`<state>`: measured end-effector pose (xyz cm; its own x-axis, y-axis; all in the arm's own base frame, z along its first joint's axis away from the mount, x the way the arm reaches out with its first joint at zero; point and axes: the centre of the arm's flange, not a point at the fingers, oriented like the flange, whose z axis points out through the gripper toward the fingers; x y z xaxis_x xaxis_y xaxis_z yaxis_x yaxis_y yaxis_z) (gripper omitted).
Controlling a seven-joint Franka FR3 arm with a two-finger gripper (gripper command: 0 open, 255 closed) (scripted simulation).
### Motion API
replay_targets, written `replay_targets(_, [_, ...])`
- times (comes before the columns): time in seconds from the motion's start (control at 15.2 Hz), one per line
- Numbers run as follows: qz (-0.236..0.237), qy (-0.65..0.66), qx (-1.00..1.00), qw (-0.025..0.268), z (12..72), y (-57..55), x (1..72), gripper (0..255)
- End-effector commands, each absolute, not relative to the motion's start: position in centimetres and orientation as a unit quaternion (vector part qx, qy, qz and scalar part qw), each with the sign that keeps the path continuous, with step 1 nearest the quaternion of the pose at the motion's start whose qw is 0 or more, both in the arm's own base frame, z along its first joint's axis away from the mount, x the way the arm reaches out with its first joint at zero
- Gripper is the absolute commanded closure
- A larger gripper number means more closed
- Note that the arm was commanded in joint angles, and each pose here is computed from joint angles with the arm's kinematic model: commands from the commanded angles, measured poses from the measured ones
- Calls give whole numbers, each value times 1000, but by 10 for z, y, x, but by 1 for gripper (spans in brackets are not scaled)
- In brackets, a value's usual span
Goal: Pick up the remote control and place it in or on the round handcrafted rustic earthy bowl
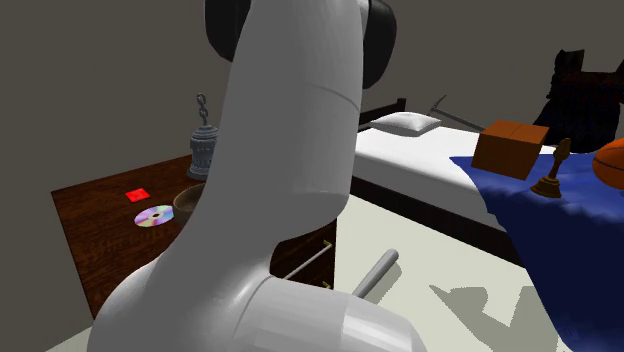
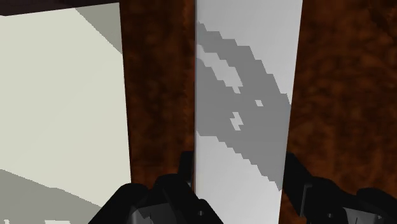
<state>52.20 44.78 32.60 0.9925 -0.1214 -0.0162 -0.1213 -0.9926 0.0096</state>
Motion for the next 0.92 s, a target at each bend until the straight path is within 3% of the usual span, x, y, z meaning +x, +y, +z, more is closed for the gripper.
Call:
replay_targets(0.0, [-8,-61,998,4,336,448,522,255])
replay_targets(0.86, [-8,-61,998,4,405,448,522,255])
